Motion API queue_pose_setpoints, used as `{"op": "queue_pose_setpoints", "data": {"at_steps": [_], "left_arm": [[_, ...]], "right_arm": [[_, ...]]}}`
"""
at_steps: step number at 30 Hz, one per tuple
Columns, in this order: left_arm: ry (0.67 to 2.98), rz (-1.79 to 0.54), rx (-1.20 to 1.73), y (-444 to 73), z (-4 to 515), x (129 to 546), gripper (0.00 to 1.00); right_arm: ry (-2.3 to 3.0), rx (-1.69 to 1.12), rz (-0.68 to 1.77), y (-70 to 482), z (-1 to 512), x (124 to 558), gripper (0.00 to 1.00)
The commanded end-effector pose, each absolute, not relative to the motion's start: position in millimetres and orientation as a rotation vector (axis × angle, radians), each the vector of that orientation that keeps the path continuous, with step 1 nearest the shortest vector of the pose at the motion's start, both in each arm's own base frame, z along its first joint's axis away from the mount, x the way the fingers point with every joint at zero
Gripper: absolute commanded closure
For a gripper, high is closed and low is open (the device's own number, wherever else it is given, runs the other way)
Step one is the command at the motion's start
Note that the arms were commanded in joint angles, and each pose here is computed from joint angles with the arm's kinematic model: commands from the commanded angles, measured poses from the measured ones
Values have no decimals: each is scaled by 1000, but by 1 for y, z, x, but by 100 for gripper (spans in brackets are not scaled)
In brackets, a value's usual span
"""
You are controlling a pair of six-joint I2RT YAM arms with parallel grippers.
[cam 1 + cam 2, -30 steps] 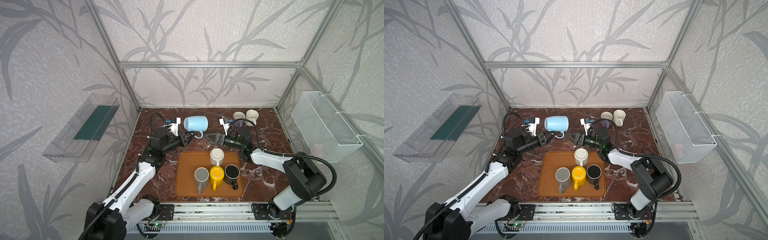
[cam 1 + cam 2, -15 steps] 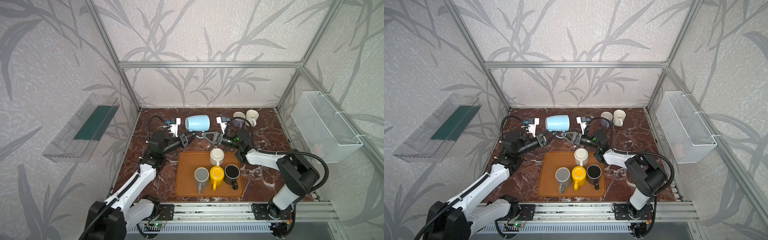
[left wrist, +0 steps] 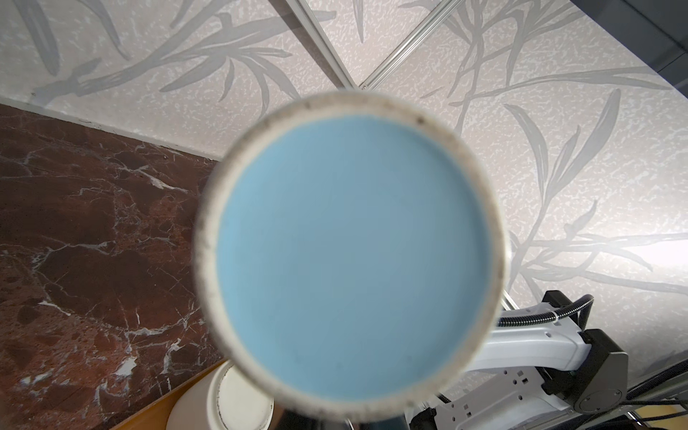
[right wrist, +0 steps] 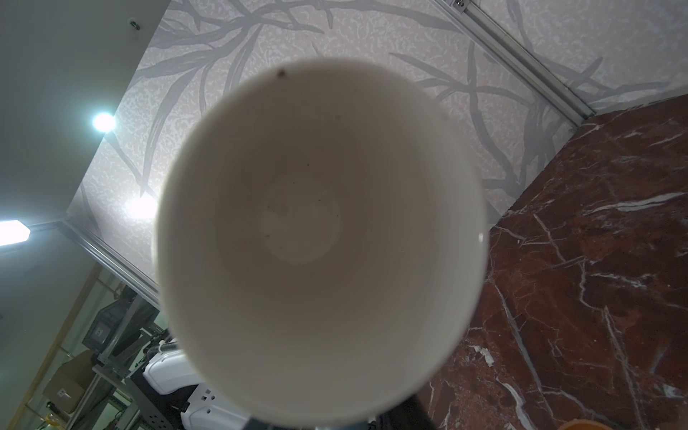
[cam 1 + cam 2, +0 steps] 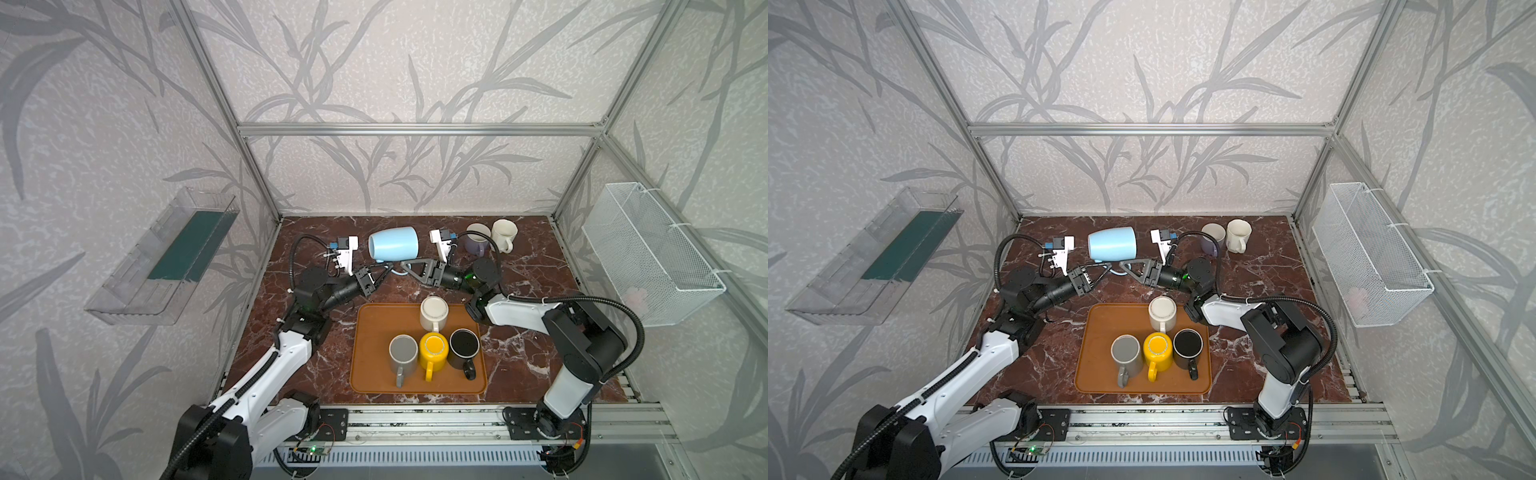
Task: Turn the mug right side up
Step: 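Grasp the light blue mug's rim with the right gripper beside the left gripper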
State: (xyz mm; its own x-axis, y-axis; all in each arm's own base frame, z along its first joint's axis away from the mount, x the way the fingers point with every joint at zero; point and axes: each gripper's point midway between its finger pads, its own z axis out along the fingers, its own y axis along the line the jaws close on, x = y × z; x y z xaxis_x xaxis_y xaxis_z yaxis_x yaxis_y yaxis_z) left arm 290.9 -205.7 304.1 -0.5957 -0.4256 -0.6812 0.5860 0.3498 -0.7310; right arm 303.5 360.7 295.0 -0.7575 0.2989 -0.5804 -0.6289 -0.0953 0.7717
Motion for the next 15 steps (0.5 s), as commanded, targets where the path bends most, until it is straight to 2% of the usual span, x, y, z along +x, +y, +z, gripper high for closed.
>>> {"op": "queue_pose_setpoints", "data": {"at_steps": [1,6,15], "left_arm": [[1576,-1428,254,-206,339,273,100],[1587,-1425,260,-206,336,271,100],[1597,-1424,259,-207,335,273,100]], "right_arm": [[1423,-420,1926,358,326,299,69],[1415,-421,1930,358,329,298,73],[1411,-418,1938,358,332,298,99]]}}
